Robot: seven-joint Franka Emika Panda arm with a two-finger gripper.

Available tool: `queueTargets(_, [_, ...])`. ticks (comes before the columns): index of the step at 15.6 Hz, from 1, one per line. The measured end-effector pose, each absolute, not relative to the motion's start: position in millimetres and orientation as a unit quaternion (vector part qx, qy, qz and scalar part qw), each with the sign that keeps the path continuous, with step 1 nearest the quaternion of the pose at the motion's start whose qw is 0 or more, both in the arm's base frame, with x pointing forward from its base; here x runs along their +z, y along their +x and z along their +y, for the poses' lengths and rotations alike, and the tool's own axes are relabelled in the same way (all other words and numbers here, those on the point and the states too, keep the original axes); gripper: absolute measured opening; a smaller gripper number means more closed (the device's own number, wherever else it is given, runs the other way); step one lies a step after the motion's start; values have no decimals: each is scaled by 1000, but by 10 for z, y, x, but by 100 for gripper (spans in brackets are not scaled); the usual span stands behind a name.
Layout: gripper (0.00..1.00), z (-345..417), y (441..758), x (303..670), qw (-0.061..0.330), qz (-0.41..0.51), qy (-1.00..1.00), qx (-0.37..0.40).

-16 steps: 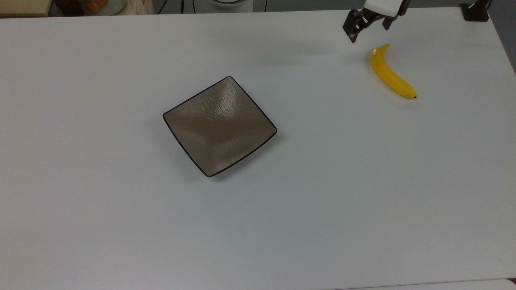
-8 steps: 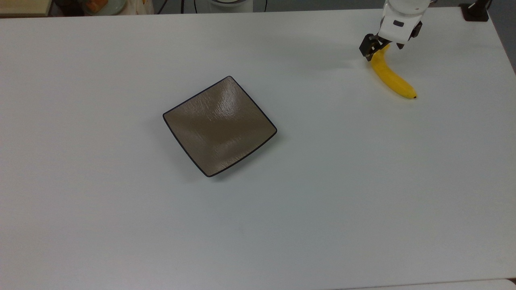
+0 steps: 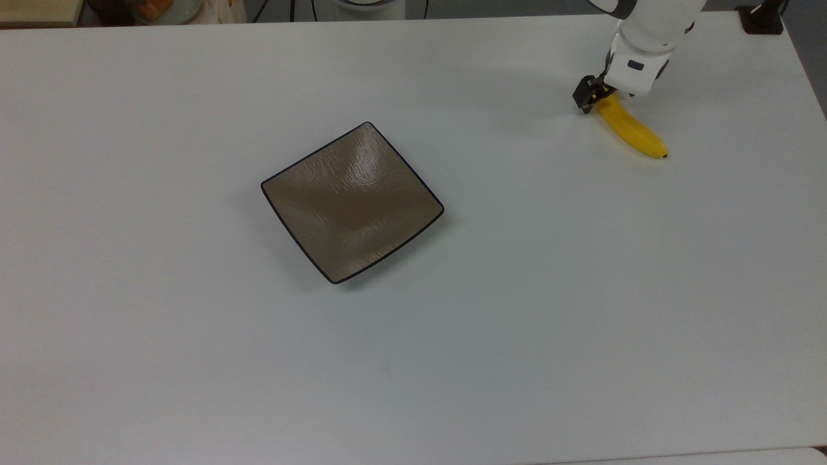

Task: Bananas placed on a ceramic plate
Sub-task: 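Lower the gripper and close it on the banana's middle, then lift the banana and carry it over the brown plate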

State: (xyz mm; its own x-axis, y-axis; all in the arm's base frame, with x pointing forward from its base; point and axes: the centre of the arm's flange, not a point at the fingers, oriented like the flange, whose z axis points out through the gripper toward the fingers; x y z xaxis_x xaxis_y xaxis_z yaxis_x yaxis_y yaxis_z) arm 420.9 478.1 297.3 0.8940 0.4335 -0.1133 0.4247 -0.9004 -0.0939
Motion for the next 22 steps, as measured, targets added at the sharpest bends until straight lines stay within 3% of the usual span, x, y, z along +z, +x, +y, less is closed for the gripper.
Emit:
queueTargets(4, [42, 4814, 4260, 3002, 36, -209, -975, 62])
queueTargets(5, [35, 4816, 4267, 3008, 37, -208, -976, 61])
queueTargets(12, [33, 4832, 4301, 3050, 27, -217, -975, 47])
queueTargets(22, [33, 4707, 4487, 3514, -9, -250, -968, 9])
